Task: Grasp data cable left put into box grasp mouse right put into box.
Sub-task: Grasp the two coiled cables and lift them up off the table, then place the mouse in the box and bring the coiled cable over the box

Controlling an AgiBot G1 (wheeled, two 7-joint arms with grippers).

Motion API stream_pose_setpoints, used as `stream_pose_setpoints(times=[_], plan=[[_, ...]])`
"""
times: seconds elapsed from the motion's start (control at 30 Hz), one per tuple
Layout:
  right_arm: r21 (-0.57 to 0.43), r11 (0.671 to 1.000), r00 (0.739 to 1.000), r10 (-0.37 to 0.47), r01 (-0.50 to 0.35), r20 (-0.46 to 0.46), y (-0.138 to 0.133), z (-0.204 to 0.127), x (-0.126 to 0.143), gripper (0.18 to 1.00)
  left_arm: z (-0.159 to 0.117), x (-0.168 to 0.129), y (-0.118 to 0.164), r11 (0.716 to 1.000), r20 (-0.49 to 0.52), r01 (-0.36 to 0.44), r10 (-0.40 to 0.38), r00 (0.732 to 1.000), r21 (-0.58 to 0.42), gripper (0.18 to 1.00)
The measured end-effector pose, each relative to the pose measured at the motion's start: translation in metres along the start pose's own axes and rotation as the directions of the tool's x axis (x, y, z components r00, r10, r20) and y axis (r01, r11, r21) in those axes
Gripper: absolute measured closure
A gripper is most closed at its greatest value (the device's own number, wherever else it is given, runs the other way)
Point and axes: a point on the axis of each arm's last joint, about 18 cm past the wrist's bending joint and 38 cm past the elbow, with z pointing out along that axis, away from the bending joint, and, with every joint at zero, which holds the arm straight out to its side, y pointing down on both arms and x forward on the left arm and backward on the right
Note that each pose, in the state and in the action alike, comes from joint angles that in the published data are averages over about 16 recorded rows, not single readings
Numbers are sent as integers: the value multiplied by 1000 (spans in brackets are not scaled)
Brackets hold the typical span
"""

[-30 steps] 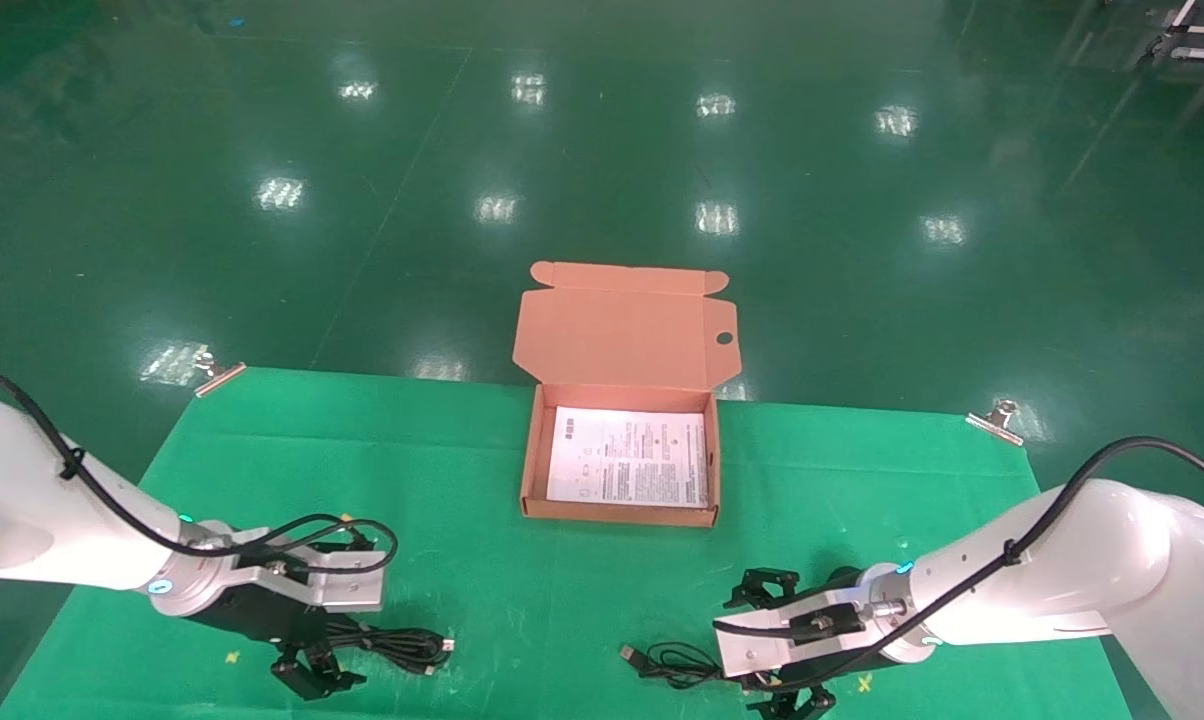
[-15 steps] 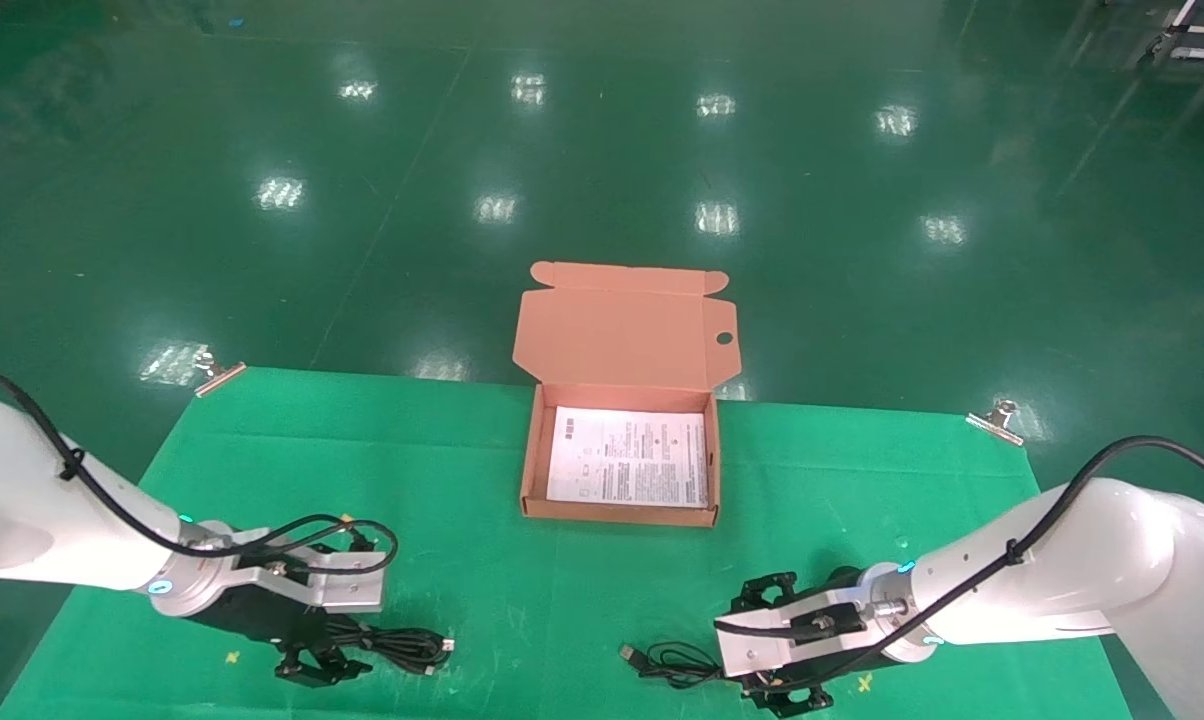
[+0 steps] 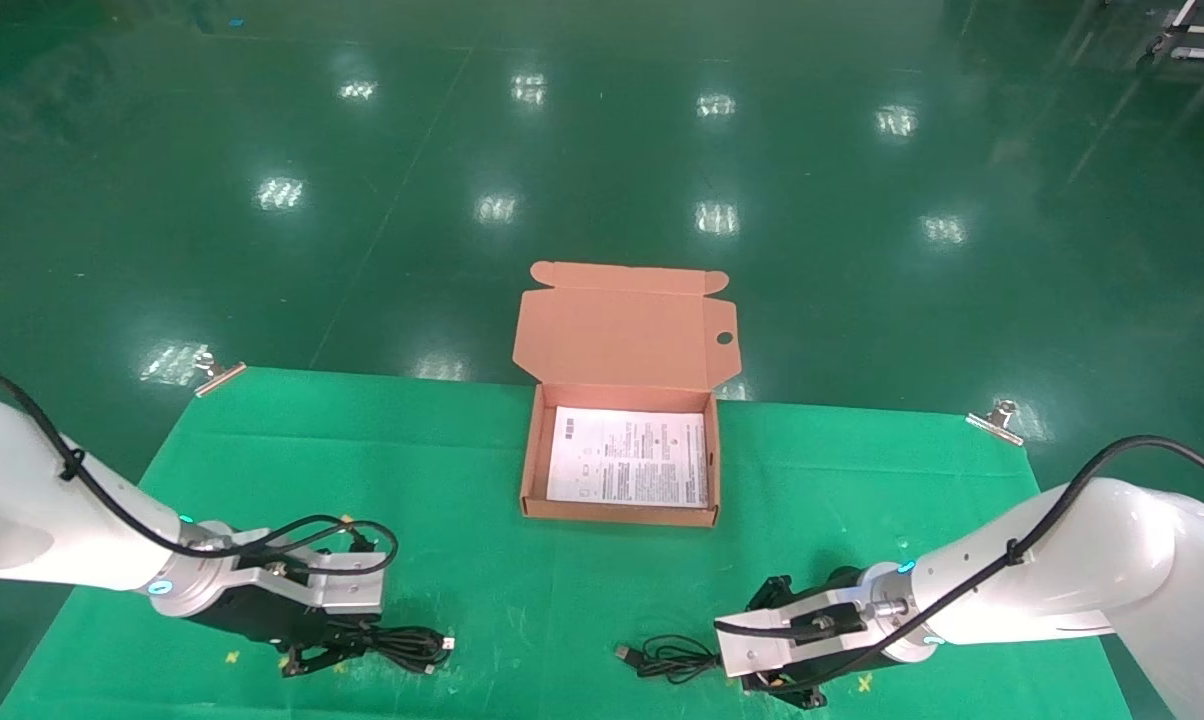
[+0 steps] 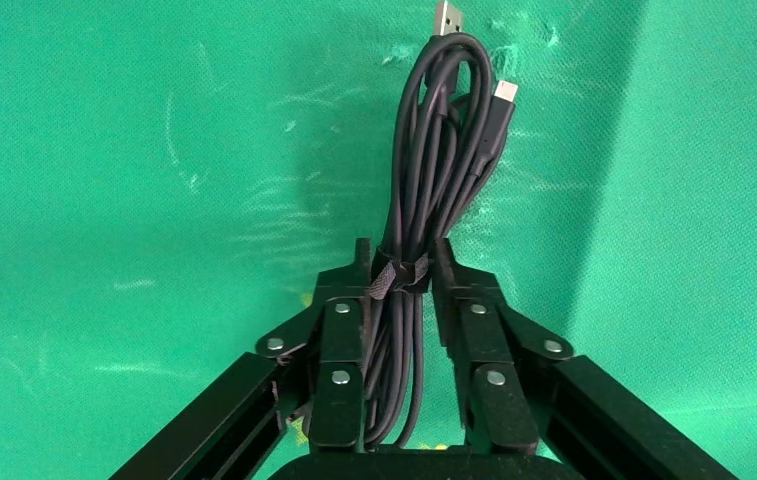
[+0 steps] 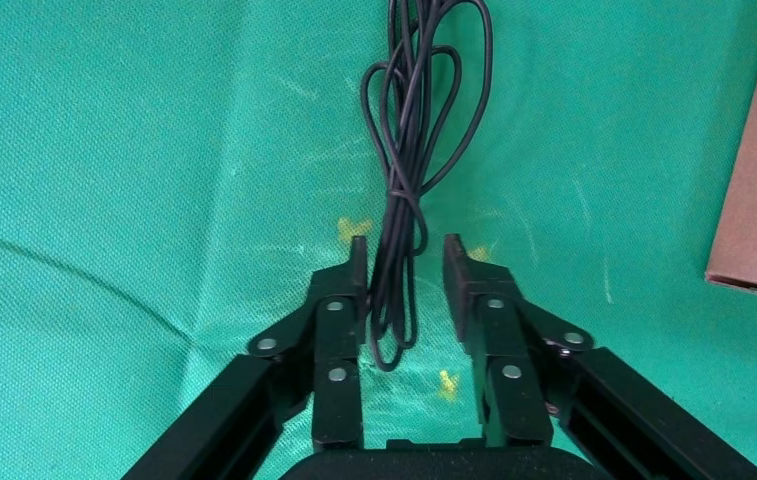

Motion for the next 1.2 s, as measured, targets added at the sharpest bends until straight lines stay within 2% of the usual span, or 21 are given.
stream_pose_setpoints(times=[0.27,0.43,0.63,0.8,1.0,1.2], plan=[[0,1000,1000,0,0,0,0,0,0,882,0,0,0,1000,0,0,0,1000,0,895],[-1,1000,1000,4,-4,-5,1,-2,1,937,0,0,0,1000,1,-1,1,1000,0,924],[4,1000,999,29,-29,-42,8,-17,11,968,-10,-9,0,1000,23,-13,13,1000,2,940],[12,998,991,68,-67,-112,17,-45,27,975,-29,-25,-3,999,69,-34,33,997,5,944],[26,994,962,106,-103,-250,26,-95,58,979,-66,-54,-12,997,162,-70,67,984,11,947],[45,995,906,104,-94,-410,21,-148,96,979,-103,-86,-32,994,275,-104,96,957,17,949]])
